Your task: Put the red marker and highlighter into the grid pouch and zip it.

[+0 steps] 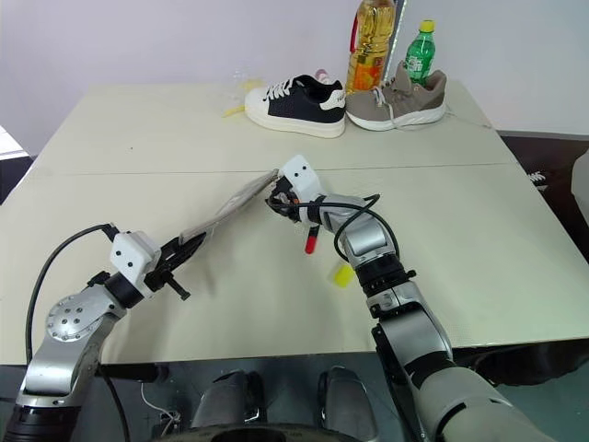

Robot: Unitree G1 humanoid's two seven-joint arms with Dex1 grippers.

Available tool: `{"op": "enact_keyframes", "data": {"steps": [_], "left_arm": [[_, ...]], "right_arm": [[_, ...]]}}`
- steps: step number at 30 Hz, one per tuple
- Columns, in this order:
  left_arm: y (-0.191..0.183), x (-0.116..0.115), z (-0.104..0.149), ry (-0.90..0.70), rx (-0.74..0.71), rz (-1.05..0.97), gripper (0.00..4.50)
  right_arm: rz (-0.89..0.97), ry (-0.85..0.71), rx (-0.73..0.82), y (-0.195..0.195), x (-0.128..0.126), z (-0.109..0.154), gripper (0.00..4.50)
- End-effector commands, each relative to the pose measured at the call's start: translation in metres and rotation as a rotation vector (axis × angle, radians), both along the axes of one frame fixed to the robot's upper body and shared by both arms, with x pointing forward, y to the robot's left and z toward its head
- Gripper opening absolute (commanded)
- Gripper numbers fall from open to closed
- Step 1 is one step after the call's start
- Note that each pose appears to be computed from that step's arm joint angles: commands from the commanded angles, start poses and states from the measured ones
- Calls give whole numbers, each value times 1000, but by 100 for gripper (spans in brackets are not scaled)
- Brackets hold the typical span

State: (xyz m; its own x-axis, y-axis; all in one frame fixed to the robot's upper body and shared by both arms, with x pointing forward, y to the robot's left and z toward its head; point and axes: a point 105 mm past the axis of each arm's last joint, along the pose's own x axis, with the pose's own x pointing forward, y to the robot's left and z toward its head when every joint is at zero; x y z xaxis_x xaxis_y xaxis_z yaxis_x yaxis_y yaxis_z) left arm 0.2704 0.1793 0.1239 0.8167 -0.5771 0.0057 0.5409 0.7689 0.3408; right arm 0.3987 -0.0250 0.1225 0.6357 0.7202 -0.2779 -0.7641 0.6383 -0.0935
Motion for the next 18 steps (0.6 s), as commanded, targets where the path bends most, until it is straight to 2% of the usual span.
{"op": "enact_keyframes", "data": {"steps": [1,3,7,18], "left_arm": [[-6,-3,10,-42,20,-21,0],[-5,-2,9,-44,34,-15,0],[-8,5,5,-50,48,9,0],[-38,30,3,-68,-11,24,0]], "right_arm": [[26,-74,26,2,-1,22,4],[35,-79,12,2,-3,23,4],[154,-149,-117,5,-20,23,4],[357,-215,-218,15,-59,34,4]]}}
